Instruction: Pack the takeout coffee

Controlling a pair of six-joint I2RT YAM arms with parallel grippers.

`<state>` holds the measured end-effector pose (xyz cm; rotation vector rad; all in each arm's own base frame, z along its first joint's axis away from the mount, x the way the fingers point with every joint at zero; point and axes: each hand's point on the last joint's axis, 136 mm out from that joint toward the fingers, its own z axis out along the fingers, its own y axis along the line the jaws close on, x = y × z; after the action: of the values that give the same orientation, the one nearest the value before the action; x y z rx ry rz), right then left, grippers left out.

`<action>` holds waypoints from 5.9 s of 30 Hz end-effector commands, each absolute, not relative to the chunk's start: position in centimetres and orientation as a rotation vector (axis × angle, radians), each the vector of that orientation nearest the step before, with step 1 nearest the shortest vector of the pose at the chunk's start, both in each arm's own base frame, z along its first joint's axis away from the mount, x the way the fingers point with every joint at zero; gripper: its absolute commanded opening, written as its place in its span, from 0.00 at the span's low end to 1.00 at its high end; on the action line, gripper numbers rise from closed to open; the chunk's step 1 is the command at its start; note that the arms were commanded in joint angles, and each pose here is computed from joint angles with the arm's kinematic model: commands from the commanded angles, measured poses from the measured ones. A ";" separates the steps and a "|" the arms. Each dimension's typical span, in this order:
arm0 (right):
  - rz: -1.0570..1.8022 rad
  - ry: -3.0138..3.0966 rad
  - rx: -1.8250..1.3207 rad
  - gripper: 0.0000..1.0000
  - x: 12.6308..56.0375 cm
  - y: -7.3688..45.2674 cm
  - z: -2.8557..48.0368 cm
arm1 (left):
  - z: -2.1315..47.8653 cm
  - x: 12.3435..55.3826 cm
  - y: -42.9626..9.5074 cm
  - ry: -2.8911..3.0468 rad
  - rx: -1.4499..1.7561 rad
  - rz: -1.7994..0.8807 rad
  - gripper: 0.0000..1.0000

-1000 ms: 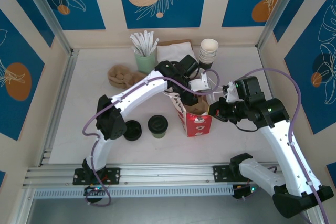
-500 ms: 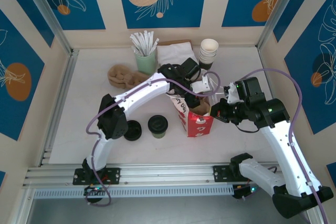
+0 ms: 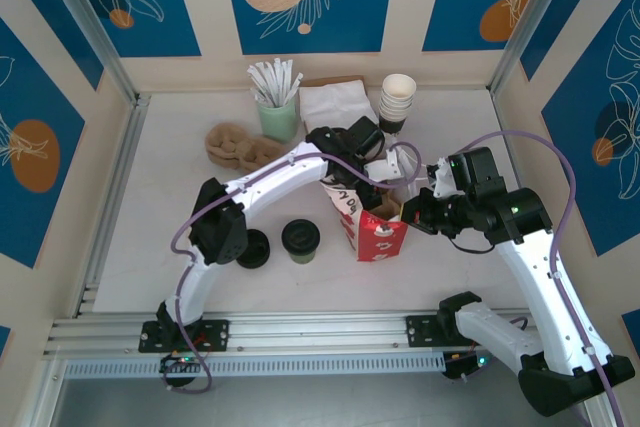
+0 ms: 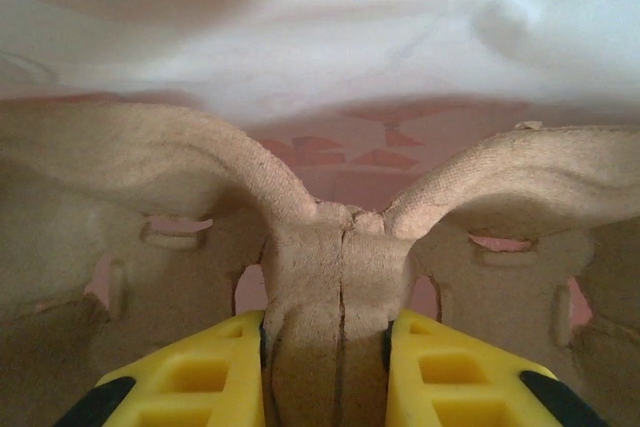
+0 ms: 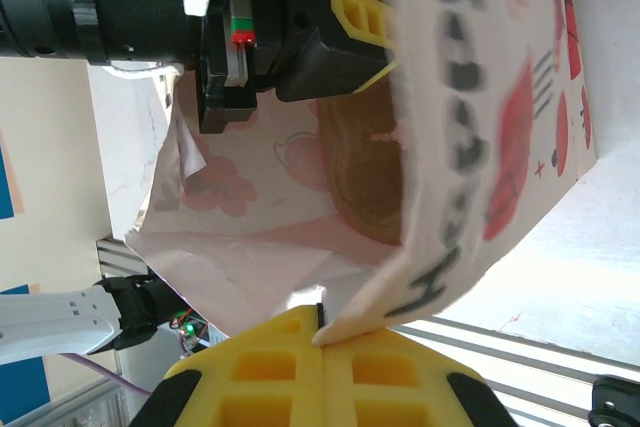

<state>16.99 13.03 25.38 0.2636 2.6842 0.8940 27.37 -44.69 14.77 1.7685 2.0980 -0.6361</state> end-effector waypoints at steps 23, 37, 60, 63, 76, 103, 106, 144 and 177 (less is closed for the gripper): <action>0.890 2.682 0.247 0.03 16.5 12.7 25.9 | 13.3 26.4 -45.8 2.123 1.768 -0.711 0.53; 0.877 2.694 0.342 0.04 16.4 12.3 25.4 | 20.6 25.9 -45.7 2.016 1.728 -0.752 0.88; 0.925 2.620 0.459 0.21 17.1 11.9 26.7 | 35.0 25.7 -45.2 1.885 1.408 -0.868 0.93; 0.896 2.611 0.440 0.32 17.3 11.6 27.0 | 37.5 26.4 -44.1 1.875 1.305 -0.828 0.93; 0.623 2.479 0.271 0.50 20.0 8.1 32.8 | 42.4 26.4 -35.1 1.911 0.945 -0.644 0.95; 0.549 2.546 0.044 0.52 30.1 9.4 29.6 | 30.1 21.6 -21.3 2.222 0.591 -0.414 0.99; 0.577 2.566 0.024 0.52 30.4 9.8 28.8 | 28.5 21.6 -21.1 2.256 0.569 -0.404 0.99; 0.504 2.512 -0.131 0.63 33.2 10.4 31.5 | 20.0 21.9 -21.5 2.436 0.575 -0.303 0.99; 0.581 2.365 -0.181 0.00 34.0 12.5 32.6 | 22.9 22.2 -21.8 2.302 0.594 -0.363 0.99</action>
<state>34.27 12.79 29.17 -0.1920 2.5116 0.6061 21.54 -21.99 21.42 0.6035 2.3659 -0.3661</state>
